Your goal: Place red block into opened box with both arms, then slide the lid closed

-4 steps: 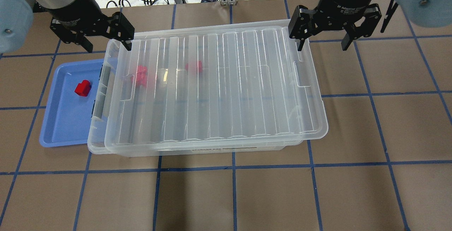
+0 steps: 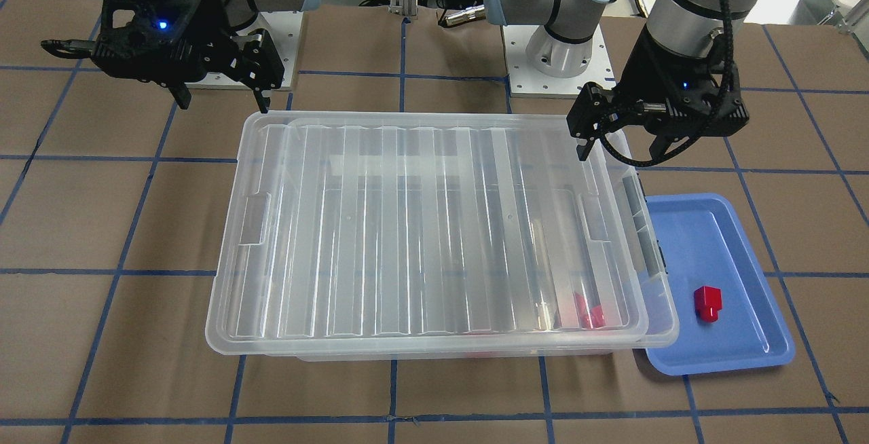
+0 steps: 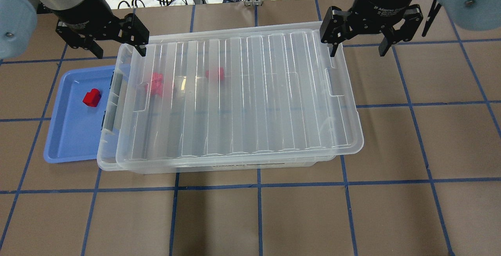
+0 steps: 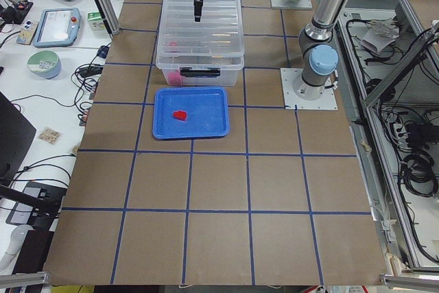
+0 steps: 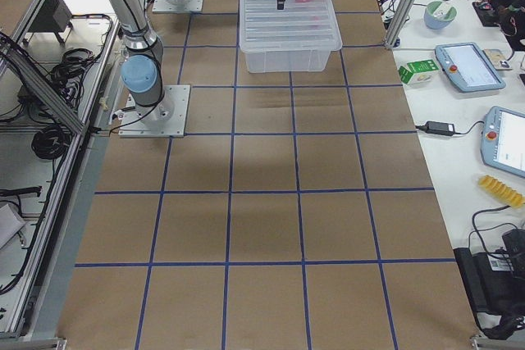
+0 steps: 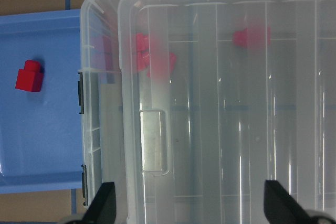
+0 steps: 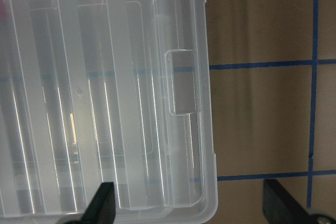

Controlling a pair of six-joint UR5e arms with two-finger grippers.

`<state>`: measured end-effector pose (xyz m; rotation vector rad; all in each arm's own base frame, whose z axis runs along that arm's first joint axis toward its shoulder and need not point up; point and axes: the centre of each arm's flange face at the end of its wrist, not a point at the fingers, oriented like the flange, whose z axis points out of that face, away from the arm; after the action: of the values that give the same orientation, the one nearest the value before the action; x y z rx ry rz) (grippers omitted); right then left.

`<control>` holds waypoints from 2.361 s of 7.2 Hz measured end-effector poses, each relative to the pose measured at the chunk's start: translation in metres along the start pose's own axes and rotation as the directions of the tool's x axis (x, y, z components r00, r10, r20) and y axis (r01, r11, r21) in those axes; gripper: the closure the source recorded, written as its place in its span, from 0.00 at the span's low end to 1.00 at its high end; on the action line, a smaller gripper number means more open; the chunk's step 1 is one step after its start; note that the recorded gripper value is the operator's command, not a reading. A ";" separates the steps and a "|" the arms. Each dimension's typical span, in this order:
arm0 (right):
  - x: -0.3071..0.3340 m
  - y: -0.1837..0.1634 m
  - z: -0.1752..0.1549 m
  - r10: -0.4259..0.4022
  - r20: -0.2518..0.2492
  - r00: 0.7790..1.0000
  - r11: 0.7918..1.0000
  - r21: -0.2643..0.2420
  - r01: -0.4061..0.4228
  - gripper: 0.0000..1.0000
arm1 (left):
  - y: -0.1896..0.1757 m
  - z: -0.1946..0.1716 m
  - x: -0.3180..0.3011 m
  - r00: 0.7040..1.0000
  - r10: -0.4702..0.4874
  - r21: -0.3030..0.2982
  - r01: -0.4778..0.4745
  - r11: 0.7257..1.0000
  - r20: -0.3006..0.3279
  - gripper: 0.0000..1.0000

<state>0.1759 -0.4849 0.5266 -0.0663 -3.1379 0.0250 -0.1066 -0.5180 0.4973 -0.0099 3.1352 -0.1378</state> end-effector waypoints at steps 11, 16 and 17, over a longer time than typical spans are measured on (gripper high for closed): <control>0.056 -0.038 0.179 -0.056 -0.133 0.990 0.998 -0.025 0.053 0.00 | -0.060 0.137 -0.219 0.987 0.139 -0.147 -0.150 0.978 -0.087 0.00; 0.157 -0.051 0.174 -0.023 -0.141 0.990 0.998 -0.054 0.015 0.00 | -0.078 0.248 -0.282 0.953 0.287 -0.124 -0.298 0.947 -0.099 0.00; 0.168 -0.051 0.173 -0.022 -0.145 0.989 0.998 -0.058 0.013 0.00 | -0.076 0.272 -0.291 0.952 0.289 -0.122 -0.300 0.946 -0.100 0.00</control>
<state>0.0051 -0.5313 0.3547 -0.0389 -2.9928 -0.0663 0.1859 -0.6158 0.2337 0.4750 3.1702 0.0801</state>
